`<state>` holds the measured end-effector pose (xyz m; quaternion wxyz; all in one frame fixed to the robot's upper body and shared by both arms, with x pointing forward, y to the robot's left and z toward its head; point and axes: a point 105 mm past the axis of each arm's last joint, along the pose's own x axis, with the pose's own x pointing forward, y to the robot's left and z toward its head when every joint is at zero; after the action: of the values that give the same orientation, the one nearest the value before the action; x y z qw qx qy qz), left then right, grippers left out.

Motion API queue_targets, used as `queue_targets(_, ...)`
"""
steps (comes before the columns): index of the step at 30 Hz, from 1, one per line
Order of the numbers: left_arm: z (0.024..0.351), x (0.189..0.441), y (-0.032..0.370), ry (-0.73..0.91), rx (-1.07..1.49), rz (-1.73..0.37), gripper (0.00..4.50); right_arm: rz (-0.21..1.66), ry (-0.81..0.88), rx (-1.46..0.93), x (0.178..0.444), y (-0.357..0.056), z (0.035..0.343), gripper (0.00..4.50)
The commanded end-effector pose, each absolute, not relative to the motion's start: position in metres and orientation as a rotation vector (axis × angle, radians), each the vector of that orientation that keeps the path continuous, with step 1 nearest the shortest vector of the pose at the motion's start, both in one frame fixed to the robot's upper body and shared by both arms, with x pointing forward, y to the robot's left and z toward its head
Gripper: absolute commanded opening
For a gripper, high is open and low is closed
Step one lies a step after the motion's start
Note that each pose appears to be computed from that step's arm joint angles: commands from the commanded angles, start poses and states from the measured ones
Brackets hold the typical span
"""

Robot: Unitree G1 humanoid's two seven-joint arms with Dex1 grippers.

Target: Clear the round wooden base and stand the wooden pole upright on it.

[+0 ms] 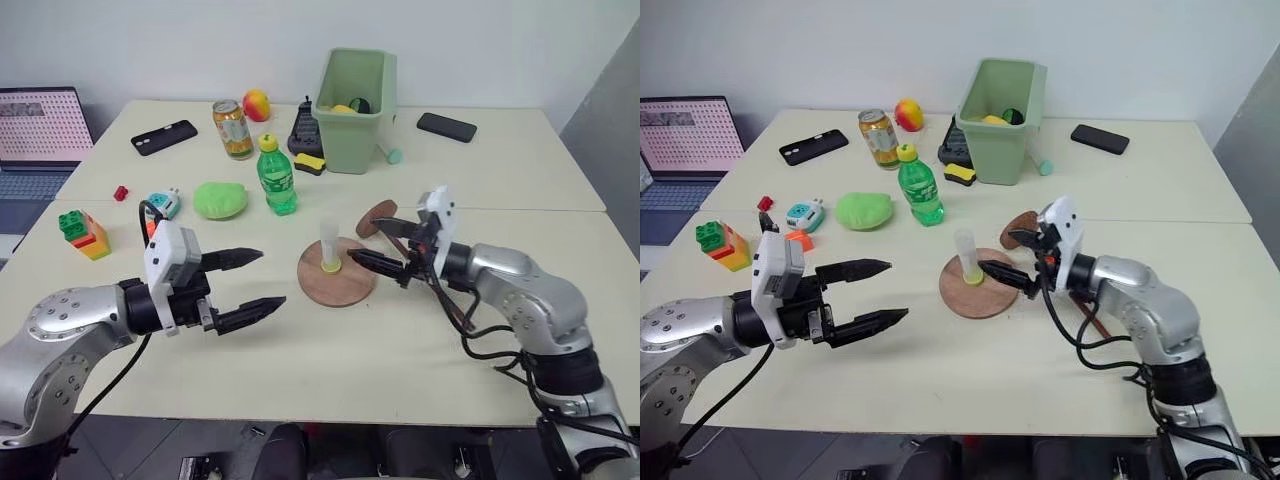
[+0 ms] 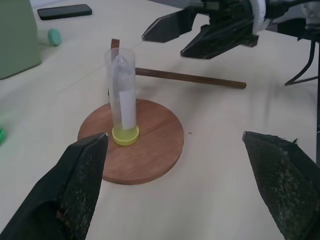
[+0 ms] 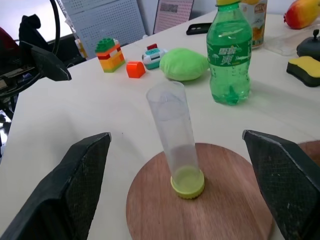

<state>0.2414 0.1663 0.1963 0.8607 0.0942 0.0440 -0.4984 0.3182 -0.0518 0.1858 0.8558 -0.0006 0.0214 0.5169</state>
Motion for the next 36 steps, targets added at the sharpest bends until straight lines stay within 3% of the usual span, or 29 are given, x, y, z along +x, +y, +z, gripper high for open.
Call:
queue_targets(1, 0.212, 0.24, 0.165, 0.034, 0.227, -1.025, 4.5, 1.109, -0.025, -0.024, 0.32, -0.036, 0.194, 4.44)
queue_targets(15, 0.212, 0.242, 0.167, 0.023, 0.209, -0.985, 4.5, 1.1, -0.084, 0.019, 0.339, 0.0, 0.192, 4.44)
queue_targets(18, 0.211, 0.242, 0.168, 0.025, 0.21, -0.978, 4.5, 1.101, -0.093, 0.03, 0.34, 0.0, 0.193, 3.99)
queue_targets(23, 0.211, 0.246, 0.166, 0.012, 0.22, -0.967, 4.5, 1.103, -0.1, 0.017, 0.339, 0.0, 0.192, 2.65)
queue_targets(29, 0.212, 0.25, 0.166, 0.006, 0.226, -0.969, 4.5, 1.124, -0.116, 0.052, 0.335, -0.002, 0.203, 1.36)
queue_targets(31, 0.213, 0.253, 0.167, -0.005, 0.235, -0.961, 4.5, 1.157, -0.126, 0.078, 0.329, -0.002, 0.211, 1.21)
queue_targets(36, 0.219, 0.253, 0.157, -0.023, 0.221, -1.007, 4.5, 1.15, -0.192, 0.187, 0.325, -0.025, 0.266, 1.21)
